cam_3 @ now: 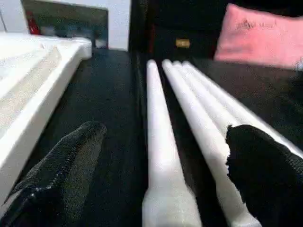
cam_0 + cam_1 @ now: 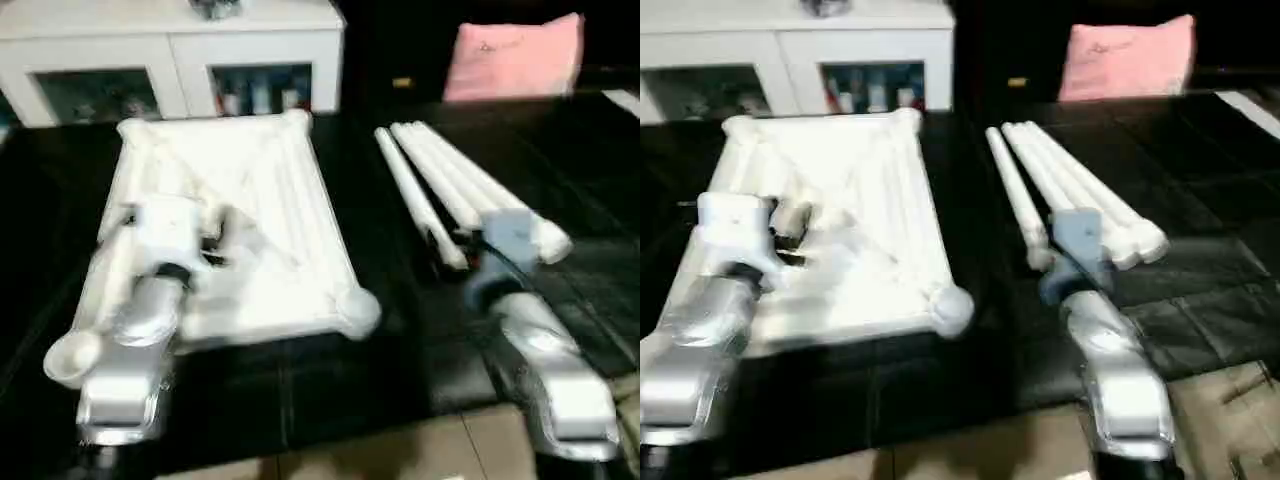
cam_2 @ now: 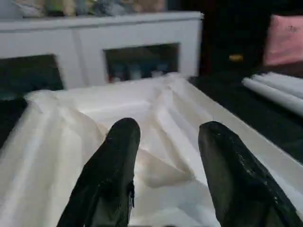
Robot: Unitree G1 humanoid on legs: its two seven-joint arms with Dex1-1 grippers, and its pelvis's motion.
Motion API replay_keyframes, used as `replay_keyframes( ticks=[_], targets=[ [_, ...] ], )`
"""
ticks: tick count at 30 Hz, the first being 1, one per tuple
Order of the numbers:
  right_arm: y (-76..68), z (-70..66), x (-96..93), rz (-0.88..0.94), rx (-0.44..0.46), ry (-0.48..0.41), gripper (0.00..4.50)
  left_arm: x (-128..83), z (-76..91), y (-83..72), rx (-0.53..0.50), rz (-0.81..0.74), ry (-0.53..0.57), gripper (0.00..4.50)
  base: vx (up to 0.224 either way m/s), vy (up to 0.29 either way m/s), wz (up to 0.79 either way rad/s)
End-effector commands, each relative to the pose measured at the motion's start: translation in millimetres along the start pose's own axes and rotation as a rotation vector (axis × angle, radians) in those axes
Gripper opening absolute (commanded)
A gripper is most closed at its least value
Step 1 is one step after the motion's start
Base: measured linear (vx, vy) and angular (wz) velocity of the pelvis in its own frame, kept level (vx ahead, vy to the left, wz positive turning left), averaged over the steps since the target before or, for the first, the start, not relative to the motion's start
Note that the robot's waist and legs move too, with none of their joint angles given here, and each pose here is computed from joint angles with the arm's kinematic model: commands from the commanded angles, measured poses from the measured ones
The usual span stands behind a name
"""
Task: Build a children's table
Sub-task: Move to table
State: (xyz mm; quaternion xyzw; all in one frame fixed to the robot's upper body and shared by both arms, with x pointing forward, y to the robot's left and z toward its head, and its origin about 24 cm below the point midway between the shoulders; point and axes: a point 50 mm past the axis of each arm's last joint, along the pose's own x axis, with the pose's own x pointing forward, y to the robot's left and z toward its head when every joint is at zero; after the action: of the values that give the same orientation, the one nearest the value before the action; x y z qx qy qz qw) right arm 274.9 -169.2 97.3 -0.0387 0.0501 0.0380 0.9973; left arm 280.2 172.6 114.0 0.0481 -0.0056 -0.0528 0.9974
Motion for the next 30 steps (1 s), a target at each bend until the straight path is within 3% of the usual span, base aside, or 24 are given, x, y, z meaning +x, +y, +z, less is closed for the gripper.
replay_keyframes(
  ticks=[1, 13, 22, 30],
  targets=[
    [6.3, 2.2, 1.0, 0.024, 0.003, -0.003, 4.5, -1.4, -1.4, 5.8, 0.007, 0.022, 0.012, 2.31, 0.0, 0.0, 0.0],
    [6.8, 3.9, 4.9, 0.051, -0.014, -0.003, 4.5, -2.0, -1.7, 6.0, -0.001, 0.035, 0.008, 2.31, 0.026, -0.035, -0.03],
    [9.1, 3.6, 2.1, 0.068, -0.047, -0.002, 4.5, -2.2, -1.4, 6.7, 0.027, 0.04, 0.014, 2.31, -0.066, 0.008, 0.04],
    [5.9, 4.0, 4.8, 0.06, -0.061, 0.01, 4.5, -2.7, -2.9, 4.9, 0.027, 0.046, 0.022, 2.31, 0.009, -0.13, 0.49]
  ],
)
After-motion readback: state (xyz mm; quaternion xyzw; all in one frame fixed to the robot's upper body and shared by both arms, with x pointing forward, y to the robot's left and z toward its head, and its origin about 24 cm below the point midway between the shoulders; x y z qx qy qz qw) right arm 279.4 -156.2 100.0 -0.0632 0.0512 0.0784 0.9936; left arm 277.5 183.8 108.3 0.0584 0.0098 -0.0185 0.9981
